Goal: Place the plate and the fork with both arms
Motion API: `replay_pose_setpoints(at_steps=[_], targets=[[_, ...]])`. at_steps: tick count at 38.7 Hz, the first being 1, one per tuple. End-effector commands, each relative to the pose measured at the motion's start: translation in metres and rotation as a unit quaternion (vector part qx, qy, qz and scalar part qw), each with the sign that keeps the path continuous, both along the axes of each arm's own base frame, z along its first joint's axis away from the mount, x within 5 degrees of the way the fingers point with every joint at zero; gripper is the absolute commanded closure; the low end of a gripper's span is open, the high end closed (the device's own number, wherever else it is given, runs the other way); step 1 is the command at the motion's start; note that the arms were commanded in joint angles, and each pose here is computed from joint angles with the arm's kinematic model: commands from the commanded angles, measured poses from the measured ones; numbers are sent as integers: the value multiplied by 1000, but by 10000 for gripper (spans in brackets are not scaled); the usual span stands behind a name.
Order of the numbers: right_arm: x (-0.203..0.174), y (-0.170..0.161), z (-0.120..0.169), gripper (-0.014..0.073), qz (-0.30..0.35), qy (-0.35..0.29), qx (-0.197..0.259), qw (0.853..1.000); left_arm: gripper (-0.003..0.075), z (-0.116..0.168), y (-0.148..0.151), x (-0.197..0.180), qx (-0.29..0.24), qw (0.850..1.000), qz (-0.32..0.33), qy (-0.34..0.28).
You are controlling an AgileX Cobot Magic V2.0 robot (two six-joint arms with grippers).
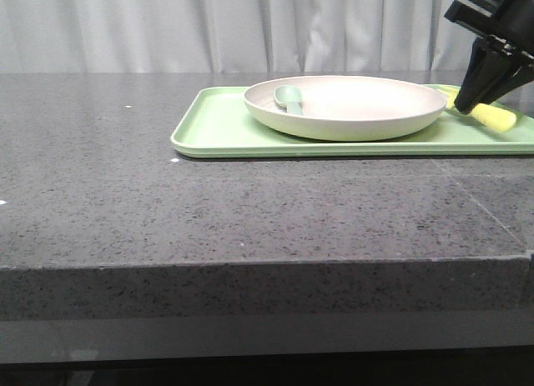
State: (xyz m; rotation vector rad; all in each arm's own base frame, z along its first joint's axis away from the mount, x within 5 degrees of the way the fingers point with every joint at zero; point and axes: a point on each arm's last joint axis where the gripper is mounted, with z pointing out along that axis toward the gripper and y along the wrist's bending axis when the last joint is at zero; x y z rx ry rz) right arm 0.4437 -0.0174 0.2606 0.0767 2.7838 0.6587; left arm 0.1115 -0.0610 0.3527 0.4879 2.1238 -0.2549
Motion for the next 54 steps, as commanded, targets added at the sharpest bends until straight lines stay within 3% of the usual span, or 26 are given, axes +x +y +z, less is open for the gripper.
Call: replay_pose_setpoints(at_steps=[1,8,15,27,41,47,54], targets=[[-5,1,35,383,-3,-53,11,999,334,13,-2,3,-23,999,-4,-43],[-4,-3,34,259,-6,-59,-10,998,334,13,-2,3,-23,999,-4,-43],[-11,-2,48,253,-4,-74,-17,997,334,13,-2,3,-23,999,-4,-43],[-43,8,105,253,11,-131,-32,991,334,13,-2,3,-23,999,-4,-43],[-135,28,183,253,45,-213,-106,970,334,13,-2,3,-22,999,-4,-41],[-185,42,191,254,68,-230,-134,962,334,13,-2,3,-22,999,-4,-41],[-240,47,180,255,78,-244,-151,955,334,13,-2,2,-23,999,-4,-41]])
